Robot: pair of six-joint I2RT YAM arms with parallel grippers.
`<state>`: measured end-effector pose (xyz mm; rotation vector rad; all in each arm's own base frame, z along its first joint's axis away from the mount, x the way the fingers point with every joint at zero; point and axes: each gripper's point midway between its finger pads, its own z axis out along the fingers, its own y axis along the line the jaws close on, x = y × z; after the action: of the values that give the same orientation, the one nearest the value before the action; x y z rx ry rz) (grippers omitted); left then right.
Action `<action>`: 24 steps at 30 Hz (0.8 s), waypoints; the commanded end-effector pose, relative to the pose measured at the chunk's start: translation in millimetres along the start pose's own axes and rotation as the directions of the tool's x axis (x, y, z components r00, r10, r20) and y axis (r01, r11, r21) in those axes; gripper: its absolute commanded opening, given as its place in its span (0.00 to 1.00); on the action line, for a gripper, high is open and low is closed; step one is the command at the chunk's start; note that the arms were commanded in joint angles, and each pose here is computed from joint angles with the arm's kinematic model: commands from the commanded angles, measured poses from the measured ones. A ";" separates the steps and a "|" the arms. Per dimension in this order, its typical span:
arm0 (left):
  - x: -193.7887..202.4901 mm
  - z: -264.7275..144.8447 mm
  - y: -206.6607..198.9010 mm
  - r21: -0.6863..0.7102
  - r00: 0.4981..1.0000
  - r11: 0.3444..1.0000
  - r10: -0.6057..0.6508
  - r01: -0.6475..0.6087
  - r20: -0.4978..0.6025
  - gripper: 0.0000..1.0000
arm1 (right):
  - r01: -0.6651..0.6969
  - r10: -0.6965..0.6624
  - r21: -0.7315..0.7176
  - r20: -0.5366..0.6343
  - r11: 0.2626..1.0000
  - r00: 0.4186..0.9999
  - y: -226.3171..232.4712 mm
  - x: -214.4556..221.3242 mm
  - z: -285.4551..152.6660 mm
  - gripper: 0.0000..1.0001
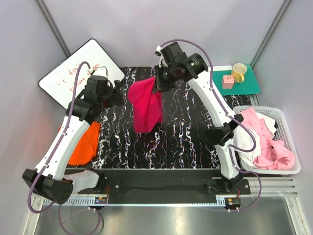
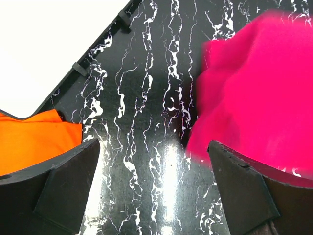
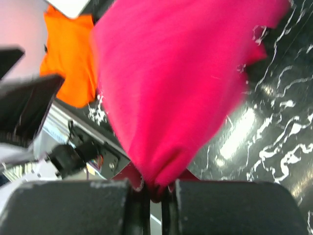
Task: Fold and stack the t-shirts
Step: Move the tshirt to the center of the board
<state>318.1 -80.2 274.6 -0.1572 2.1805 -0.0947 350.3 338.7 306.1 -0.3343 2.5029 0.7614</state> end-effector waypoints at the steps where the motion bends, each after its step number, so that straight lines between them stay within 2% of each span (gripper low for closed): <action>1: -5.1 7.7 -3.1 -0.013 1.000 1.000 -0.022 0.022 0.007 0.99 | 0.038 -0.041 0.025 0.110 0.999 0.993 -6.4 -11.7 -55.0 0.00; 3: -3.9 12.4 -6.9 -0.003 1.000 1.000 -0.017 0.017 -0.011 0.99 | -0.023 0.005 0.117 0.159 0.993 0.987 -39.3 -24.9 -61.3 0.00; 6: -3.0 18.0 -14.6 0.024 0.999 1.000 -0.008 0.009 -0.032 0.99 | -0.135 0.103 0.238 0.140 0.962 0.985 -94.4 -22.8 -41.2 0.00; 9: 0.0 23.1 -24.0 0.063 0.998 0.998 0.004 0.000 -0.061 0.99 | -0.195 0.188 0.371 0.056 0.908 0.981 -163.3 -6.5 -0.7 0.00; 11: 5.3 27.4 -33.9 0.106 0.996 0.994 0.021 -0.011 -0.091 0.99 | -0.193 0.205 0.444 0.022 0.875 0.979 -196.9 -2.0 16.6 0.00; 12: 6.1 27.8 -38.8 0.124 0.995 0.992 0.029 -0.017 -0.097 0.99 | -0.187 0.222 0.475 -0.017 0.860 0.975 -213.3 2.6 40.0 0.03; 15: 19.6 33.4 -62.5 0.201 0.986 0.978 0.084 -0.053 -0.147 0.99 | -0.177 0.260 0.553 -0.074 0.814 0.963 -245.8 8.8 69.2 0.51; 16: 31.3 37.5 -77.4 0.242 0.976 0.968 0.119 -0.073 -0.182 0.99 | -0.173 0.264 0.590 -0.071 0.789 0.962 -253.9 8.7 68.5 0.91; 17: 33.4 38.0 -86.3 0.265 0.972 0.960 0.143 -0.090 -0.187 0.99 | -0.165 0.278 0.612 -0.093 0.773 0.956 -258.7 14.4 70.2 1.00; 20: 47.2 39.3 -122.5 0.346 0.953 0.928 0.220 -0.138 -0.209 0.99 | -0.168 0.187 0.566 0.025 0.807 0.982 -237.2 -24.5 34.5 1.00; 22: 60.2 40.7 -148.2 0.395 0.934 0.902 0.276 -0.172 -0.225 0.99 | -0.169 0.153 0.582 0.076 0.795 0.985 -233.4 -34.5 12.1 1.00; 23: 56.3 34.9 -164.6 0.447 0.931 0.876 0.299 -0.182 -0.208 0.99 | -0.178 0.123 0.570 0.134 0.802 0.983 -224.2 -45.8 -13.2 1.00; 24: 70.5 36.9 -181.9 0.480 0.912 0.854 0.342 -0.201 -0.226 0.99 | -0.180 0.122 0.607 0.136 0.774 0.983 -231.7 -41.2 -22.5 1.00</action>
<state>329.6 -208.4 205.9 0.2512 2.4434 -0.3219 484.4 173.2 110.2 0.1263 2.7823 0.0199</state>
